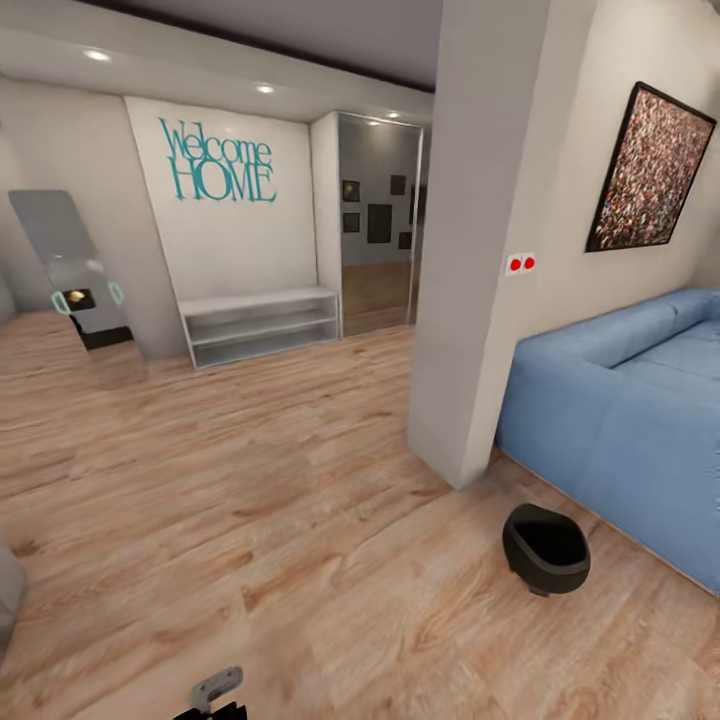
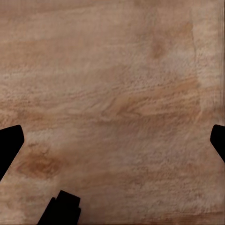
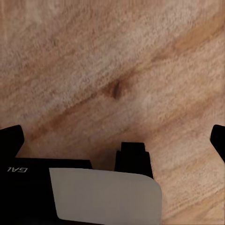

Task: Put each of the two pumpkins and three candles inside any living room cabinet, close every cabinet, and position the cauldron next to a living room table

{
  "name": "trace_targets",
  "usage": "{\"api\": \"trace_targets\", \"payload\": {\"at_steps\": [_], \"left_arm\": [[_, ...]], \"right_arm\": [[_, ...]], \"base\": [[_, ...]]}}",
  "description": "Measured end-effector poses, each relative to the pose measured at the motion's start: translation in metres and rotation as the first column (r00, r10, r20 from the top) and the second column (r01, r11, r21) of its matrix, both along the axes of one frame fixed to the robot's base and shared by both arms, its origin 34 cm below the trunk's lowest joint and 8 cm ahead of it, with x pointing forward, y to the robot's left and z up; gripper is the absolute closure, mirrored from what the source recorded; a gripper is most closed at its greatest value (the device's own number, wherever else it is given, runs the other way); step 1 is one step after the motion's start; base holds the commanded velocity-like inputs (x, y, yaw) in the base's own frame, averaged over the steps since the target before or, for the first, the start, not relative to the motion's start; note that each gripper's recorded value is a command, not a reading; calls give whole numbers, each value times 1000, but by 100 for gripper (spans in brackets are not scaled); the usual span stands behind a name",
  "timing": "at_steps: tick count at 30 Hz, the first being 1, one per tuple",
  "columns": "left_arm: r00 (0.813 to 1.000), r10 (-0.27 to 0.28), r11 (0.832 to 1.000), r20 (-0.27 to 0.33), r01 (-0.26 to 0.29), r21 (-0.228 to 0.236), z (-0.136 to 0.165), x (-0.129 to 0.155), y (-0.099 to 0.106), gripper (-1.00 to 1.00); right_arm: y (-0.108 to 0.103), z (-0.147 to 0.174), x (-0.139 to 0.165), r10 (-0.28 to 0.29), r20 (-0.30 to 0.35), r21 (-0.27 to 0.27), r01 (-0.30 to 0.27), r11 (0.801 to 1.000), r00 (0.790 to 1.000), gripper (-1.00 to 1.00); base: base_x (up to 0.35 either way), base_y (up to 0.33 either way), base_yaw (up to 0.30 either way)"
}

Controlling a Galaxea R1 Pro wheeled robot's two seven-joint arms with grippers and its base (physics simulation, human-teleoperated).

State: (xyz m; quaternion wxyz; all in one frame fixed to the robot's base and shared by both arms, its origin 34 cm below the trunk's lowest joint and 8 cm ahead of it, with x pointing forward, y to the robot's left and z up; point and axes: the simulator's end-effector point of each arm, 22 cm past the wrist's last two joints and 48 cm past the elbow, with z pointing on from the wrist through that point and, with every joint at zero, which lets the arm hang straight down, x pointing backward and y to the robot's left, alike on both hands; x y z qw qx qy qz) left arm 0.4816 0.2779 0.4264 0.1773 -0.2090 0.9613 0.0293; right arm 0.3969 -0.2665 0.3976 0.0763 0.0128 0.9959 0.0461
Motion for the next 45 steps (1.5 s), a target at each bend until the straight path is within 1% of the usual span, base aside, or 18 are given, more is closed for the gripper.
{"api": "trace_targets", "payload": {"at_steps": [38, 45], "left_arm": [[1000, 0, 1000, 0, 0, 0, 0, 0, 0, -100], [1000, 1, 1000, 0, -1, -1, 0, 0, 0, -100]], "right_arm": [[0, 0, 0, -1, 0, 0, 1, 1000, 1000, -100], [0, 0, 0, -1, 0, 0, 1, 1000, 1000, -100]], "base": [[294, 221, -292], [135, 86, -294]]}}
